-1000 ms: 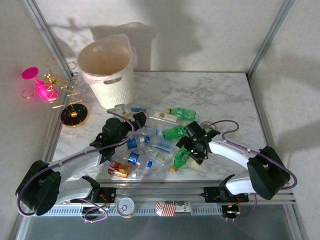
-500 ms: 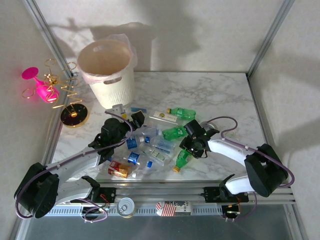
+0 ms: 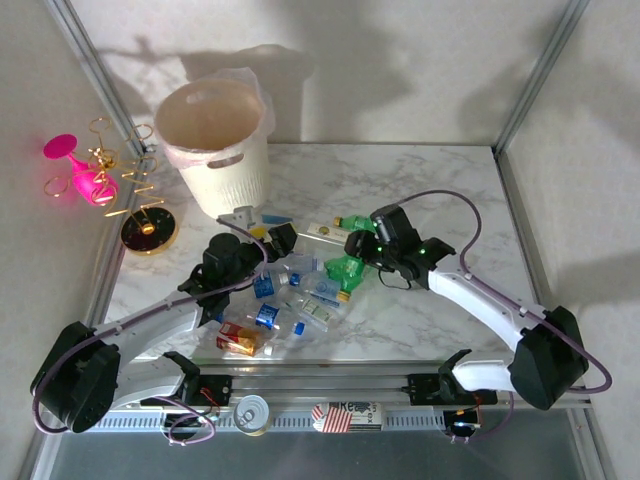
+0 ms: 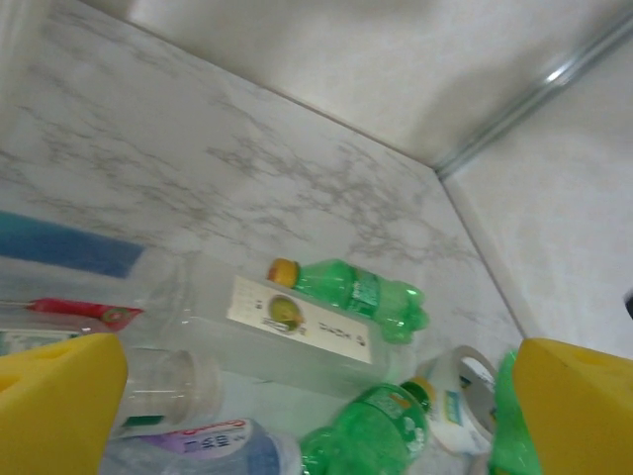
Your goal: Put the plastic bottles in the bin
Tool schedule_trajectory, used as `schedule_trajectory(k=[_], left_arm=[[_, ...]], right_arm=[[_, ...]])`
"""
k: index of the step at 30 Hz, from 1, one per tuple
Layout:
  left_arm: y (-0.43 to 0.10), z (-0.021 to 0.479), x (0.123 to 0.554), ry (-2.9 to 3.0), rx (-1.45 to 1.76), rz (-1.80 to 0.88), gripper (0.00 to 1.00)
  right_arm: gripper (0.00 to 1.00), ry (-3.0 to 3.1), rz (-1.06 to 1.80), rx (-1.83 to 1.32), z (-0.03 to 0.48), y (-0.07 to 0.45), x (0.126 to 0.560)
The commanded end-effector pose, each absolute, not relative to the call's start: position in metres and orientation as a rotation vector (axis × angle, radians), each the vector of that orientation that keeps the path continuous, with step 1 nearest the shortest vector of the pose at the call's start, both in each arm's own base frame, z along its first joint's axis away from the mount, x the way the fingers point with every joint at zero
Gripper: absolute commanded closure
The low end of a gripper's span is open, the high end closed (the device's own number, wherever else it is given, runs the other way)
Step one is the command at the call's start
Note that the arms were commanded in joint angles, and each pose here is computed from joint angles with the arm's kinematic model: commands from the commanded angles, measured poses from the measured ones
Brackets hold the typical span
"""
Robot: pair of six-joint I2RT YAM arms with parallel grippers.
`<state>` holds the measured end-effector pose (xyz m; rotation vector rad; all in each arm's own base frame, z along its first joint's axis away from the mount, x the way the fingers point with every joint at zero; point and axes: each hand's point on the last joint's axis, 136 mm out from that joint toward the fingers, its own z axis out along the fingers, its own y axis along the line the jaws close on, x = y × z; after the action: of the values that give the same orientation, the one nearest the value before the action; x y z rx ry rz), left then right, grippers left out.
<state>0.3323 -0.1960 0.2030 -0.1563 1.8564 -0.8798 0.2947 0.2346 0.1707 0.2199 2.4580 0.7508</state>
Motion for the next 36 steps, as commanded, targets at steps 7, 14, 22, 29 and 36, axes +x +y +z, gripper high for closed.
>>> schedule_trajectory(k=[7,14,22,29,36], left_arm=[[-0.222,0.223,0.310,1.848,-0.017,-1.075,0.00],[-0.236,0.233,0.294,1.821,0.103,-1.133,0.00],[-0.256,0.239,0.294,1.809,0.199,-1.162,0.00],[-0.269,0.229,0.300,1.840,0.222,-1.181,0.06],[-0.275,0.229,0.304,1.840,0.230,-1.196,0.18]], right_arm=[[0.50,2.182,1.030,-0.025,0.235,0.307,0.348],[0.51,2.157,1.276,-0.230,0.251,0.348,0.336],[0.51,2.156,1.355,-0.325,0.252,0.361,0.327],[0.51,2.131,1.377,-0.362,0.257,0.362,0.323],[0.50,2.134,1.389,-0.373,0.255,0.363,0.320]])
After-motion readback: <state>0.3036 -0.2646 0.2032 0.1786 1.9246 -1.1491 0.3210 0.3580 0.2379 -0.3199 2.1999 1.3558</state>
